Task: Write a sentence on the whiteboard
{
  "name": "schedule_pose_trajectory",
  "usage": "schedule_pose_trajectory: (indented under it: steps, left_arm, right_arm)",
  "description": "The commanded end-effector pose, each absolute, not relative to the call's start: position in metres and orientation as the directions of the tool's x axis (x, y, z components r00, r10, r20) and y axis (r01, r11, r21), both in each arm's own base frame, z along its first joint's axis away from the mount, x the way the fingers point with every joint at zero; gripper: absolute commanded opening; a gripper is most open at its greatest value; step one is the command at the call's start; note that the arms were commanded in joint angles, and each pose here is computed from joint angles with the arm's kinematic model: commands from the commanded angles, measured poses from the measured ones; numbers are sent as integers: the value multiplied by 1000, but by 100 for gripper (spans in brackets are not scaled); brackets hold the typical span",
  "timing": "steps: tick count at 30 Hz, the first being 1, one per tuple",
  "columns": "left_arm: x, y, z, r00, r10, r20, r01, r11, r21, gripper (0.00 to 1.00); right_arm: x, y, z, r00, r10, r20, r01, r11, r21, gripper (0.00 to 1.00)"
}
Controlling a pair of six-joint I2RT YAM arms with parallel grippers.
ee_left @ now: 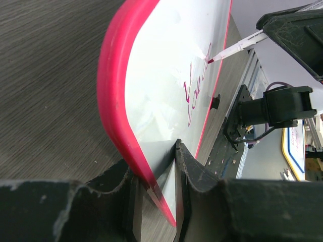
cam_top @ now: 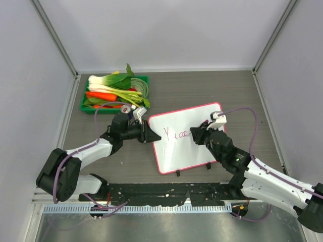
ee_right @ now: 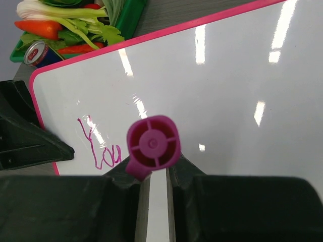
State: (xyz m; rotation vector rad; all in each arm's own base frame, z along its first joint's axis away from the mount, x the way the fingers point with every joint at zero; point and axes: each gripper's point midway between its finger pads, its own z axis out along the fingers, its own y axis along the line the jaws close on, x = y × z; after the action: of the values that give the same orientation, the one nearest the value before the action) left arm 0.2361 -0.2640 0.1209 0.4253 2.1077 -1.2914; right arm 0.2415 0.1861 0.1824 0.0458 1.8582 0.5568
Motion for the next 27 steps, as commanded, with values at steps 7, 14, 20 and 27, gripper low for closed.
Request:
schedule_pose_trajectory:
  steps: [7, 14, 20, 27]
  left_arm:
    - [252, -234, 70, -717, 45, -696, 545, 658, -519, 0]
    - [252, -235, 71, -715, 44, -698, 547, 657, -519, 0]
    - [252, -235, 71, -716, 45, -697, 546, 658, -519, 0]
    - [252, -235, 71, -716, 46, -697, 547, 657, -519, 0]
  right_arm:
    - [247, 171, 217, -269, 340, -901, -208, 893, 399, 1]
    - [253, 167, 233, -223, 325, -919, -198, 908, 369, 1]
    - [259, 173, 238, -208, 322, -924, -209, 908, 364, 1]
    - [263, 179, 226, -235, 301, -924, -216, 911, 351, 1]
